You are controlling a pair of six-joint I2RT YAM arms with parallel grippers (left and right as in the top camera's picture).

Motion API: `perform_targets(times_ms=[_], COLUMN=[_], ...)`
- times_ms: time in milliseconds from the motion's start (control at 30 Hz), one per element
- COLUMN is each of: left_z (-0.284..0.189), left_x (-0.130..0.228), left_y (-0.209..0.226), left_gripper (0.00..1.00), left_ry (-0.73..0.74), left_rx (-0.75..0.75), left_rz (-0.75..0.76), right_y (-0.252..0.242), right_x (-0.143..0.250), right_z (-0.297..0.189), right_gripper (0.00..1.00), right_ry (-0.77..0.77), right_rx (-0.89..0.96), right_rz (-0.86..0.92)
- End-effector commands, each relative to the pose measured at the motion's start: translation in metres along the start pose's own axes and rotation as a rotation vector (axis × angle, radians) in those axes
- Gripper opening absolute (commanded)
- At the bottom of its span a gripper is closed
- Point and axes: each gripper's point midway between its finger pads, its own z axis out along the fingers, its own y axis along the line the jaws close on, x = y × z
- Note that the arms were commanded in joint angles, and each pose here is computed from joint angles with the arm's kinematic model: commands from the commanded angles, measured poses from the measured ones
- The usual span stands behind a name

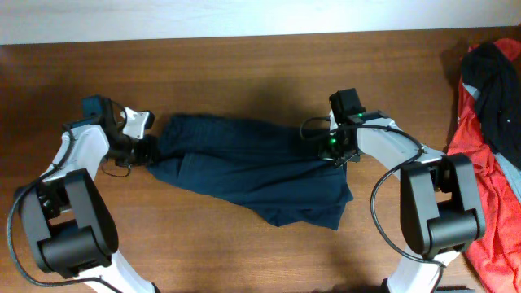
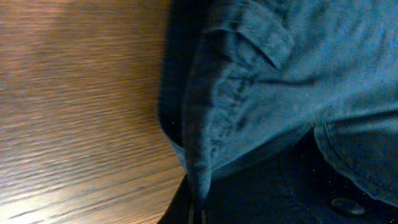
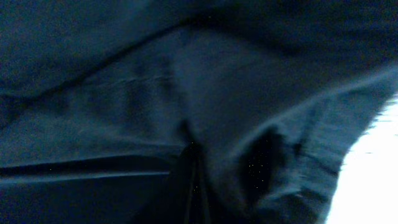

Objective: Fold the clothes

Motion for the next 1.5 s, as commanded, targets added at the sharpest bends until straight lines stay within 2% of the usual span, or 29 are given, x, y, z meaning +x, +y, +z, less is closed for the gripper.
perform_targets(times_ms=[0,133,200,233,267,300,433,567,667,900,1100,1167,1267,1400,1433,1467], left_z=[-0.020,-0.038,-0.046,-0.046,-0.045,-0.044,-0.040,-0.055,-0.066,-0.104,-0.137,-0.137,-0.125,-0.103,-0.098,-0.094], left_x=[-0.029,-0.080,-0.102,-0.106,-0.106,-0.106,-0.086,-0.064,-0.051,-0.043,-0.023,-0.020,-0.017,-0.003,0.001,0.005], left_y=[0.029,-0.005,-0.024,-0.027,-0.031,-0.033,-0.036,-0.034,-0.033,-0.050,-0.055,-0.058,-0.059,-0.058,-0.059,-0.059], left_gripper=[0.01,0.07,0.16,0.20,0.29,0.31,0.29,0.07,0.01,0.01,0.01,0.03,0.21,0.26,0.25,0.20], left_ry=[-0.107,-0.294,-0.388,-0.398,-0.397,-0.392,-0.311,-0.253,-0.223,-0.258,-0.252,-0.243,-0.211,-0.146,-0.130,-0.116], left_rx=[-0.051,0.131,0.204,0.205,0.207,0.210,0.232,0.241,0.228,0.201,0.091,0.094,0.081,0.070,0.075,0.080], left_rz=[-0.094,0.009,0.089,0.104,0.113,0.116,0.060,-0.014,-0.041,0.006,0.007,0.005,0.014,0.009,0.006,0.002], right_y=[-0.041,-0.041,-0.041,-0.041,-0.041,-0.041,-0.042,-0.043,-0.043,-0.044,-0.058,-0.062,-0.066,-0.071,-0.071,-0.072], right_x=[0.000,0.001,0.001,0.002,0.002,0.002,0.005,0.008,0.009,0.011,0.007,0.006,0.006,0.007,0.007,0.008], right_z=[0.005,0.005,0.005,0.005,0.005,0.005,0.004,0.004,0.004,0.004,0.002,0.001,0.001,0.000,0.000,-0.001], right_gripper=[0.04,0.04,0.04,0.04,0.04,0.04,0.04,0.04,0.04,0.04,0.04,0.04,0.04,0.05,0.05,0.05], right_ry=[-0.004,-0.002,0.001,0.002,0.004,0.005,0.017,0.028,0.031,0.039,0.030,0.027,0.030,0.037,0.038,0.040], right_rx=[0.146,0.146,0.147,0.147,0.148,0.148,0.152,0.156,0.156,0.159,0.204,0.206,0.206,0.209,0.209,0.209], right_rz=[0.052,0.050,0.050,0.051,0.051,0.051,0.051,0.052,0.052,0.041,0.025,0.057,0.072,0.083,0.086,0.086])
